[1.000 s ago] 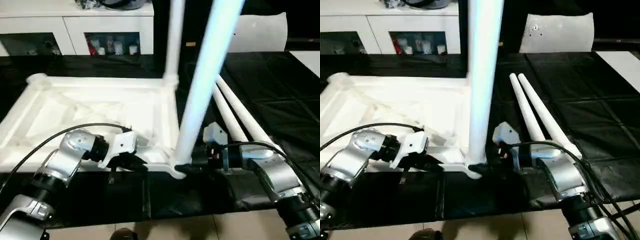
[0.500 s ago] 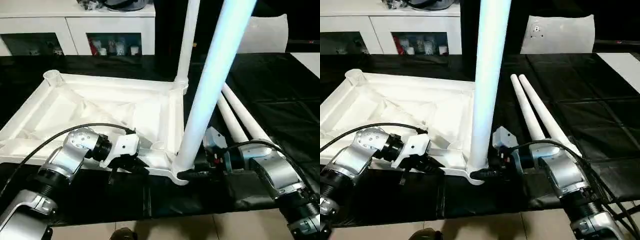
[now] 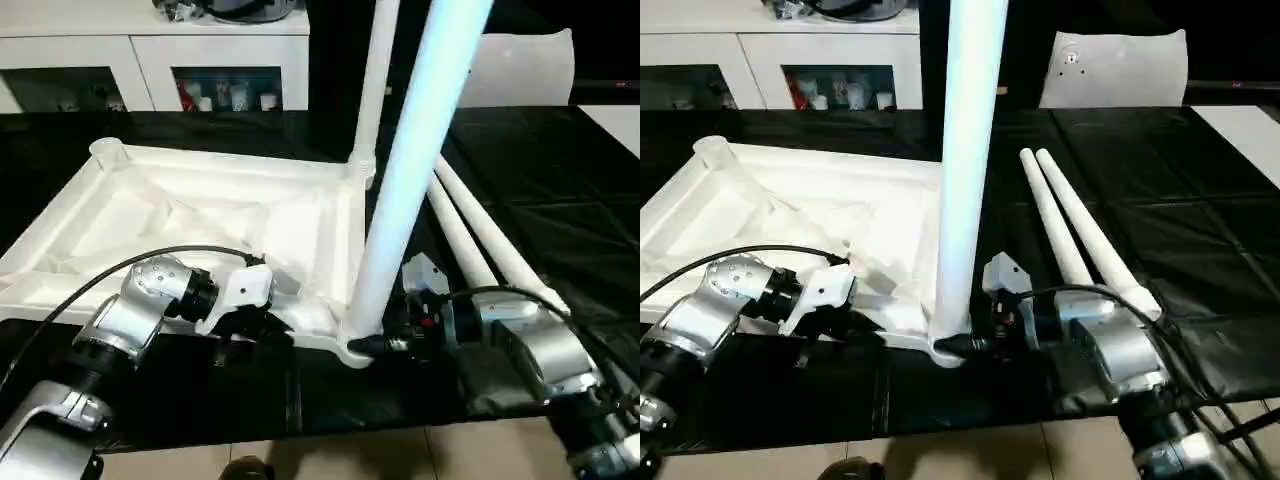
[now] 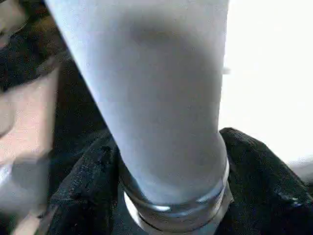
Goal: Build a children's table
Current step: Rotate leg to tighten
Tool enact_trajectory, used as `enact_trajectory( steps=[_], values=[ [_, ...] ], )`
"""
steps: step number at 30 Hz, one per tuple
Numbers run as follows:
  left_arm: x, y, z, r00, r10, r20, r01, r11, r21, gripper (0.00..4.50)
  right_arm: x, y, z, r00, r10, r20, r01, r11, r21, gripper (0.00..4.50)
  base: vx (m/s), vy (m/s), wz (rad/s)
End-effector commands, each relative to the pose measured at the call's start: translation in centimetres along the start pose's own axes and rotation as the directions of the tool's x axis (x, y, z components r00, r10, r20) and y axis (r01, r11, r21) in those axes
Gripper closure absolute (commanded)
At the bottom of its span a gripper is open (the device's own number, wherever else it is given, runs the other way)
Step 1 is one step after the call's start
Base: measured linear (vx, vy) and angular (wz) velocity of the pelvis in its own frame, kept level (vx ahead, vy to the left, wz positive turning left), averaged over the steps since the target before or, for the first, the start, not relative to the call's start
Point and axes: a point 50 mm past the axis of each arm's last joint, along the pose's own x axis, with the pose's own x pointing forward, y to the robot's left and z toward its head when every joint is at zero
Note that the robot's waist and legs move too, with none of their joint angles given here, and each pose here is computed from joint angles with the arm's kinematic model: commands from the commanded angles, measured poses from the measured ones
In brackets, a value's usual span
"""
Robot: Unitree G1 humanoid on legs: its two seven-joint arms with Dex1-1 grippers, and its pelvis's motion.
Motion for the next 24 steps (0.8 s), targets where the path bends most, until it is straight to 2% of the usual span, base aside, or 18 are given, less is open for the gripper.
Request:
enact_trajectory(
  steps=[1,3,4,7,8,12,14,15,18,19,22,23,24],
  values=[
    [1.1,0.9,2.2,0.973,0.196,0.125,-0.189,0.98,-0.06,4.5,2.4,0.6,-0.8,0.994,-0.103,0.028,0.1,0.991,0.084,1.75,0.0,0.0,0.0],
    [1.4,0.9,2.4,0.962,0.235,0.141,-0.225,0.971,-0.083,4.5,3.0,0.5,-0.9,0.987,-0.154,0.04,0.149,0.983,0.108,1.75,0.0,0.0,0.0],
    [2.3,0.7,2.9,0.943,0.292,0.16,-0.274,0.954,-0.125,4.5,4.3,0.6,-1.0,0.972,-0.228,0.058,0.216,0.963,0.163,1.75,0.0,0.0,0.0],
    [3.3,0.6,3.5,0.92,0.359,0.157,-0.332,0.927,-0.174,4.5,5.8,0.5,-0.9,0.951,-0.303,0.061,0.284,0.936,0.208,1.75,0.0,0.0,0.0],
    [4.1,0.5,4.1,0.901,0.404,0.157,-0.37,0.905,-0.21,4.5,7.0,0.4,-0.6,0.933,-0.355,0.059,0.332,0.913,0.237,1.75,0.0,0.0,0.0],
    [5.2,0.4,5.5,0.869,0.465,0.171,-0.418,0.873,-0.252,4.5,8.4,0.2,-0.1,0.913,-0.405,0.042,0.382,0.888,0.255,1.75,0.0,0.0,0.0],
    [5.6,0.3,6.1,0.864,0.472,0.173,-0.426,0.87,-0.248,4.5,8.7,0.1,0.1,0.906,-0.422,0.032,0.401,0.88,0.254,1.75,0.0,0.0,0.0],
    [5.8,0.1,6.6,0.861,0.478,0.171,-0.439,0.87,-0.223,4.5,8.9,-0.3,0.3,0.885,-0.465,0.021,0.447,0.862,0.239,1.75,0.0,0.0,0.0],
    [5.8,0.1,6.6,0.863,0.477,0.165,-0.441,0.872,-0.212,4.5,8.9,-0.3,0.4,0.885,-0.465,0.027,0.446,0.863,0.237,1.75,0.0,0.0,0.0],
    [5.5,0.1,6.2,0.866,0.479,0.144,-0.449,0.872,-0.195,4.5,8.6,-0.5,0.4,0.879,-0.476,0.037,0.456,0.86,0.229,1.19,0.0,0.0,0.0],
    [5.3,0.1,5.9,0.871,0.473,0.136,-0.446,0.875,-0.186,4.5,8.4,-0.6,0.3,0.876,-0.481,0.044,0.46,0.859,0.227,0.99,0.0,0.0,0.0],
    [4.6,0.3,5.2,0.875,0.472,0.111,-0.45,0.876,-0.173,4.5,7.4,-1.1,0.3,0.862,-0.502,0.068,0.477,0.85,0.223,0.85,0.0,0.0,0.0],
    [4.6,0.3,5.2,0.875,0.472,0.111,-0.45,0.876,-0.173,4.5,7.4,-1.1,0.3,0.862,-0.502,0.068,0.477,0.85,0.223,0.85,0.0,0.0,0.0]
  ],
)
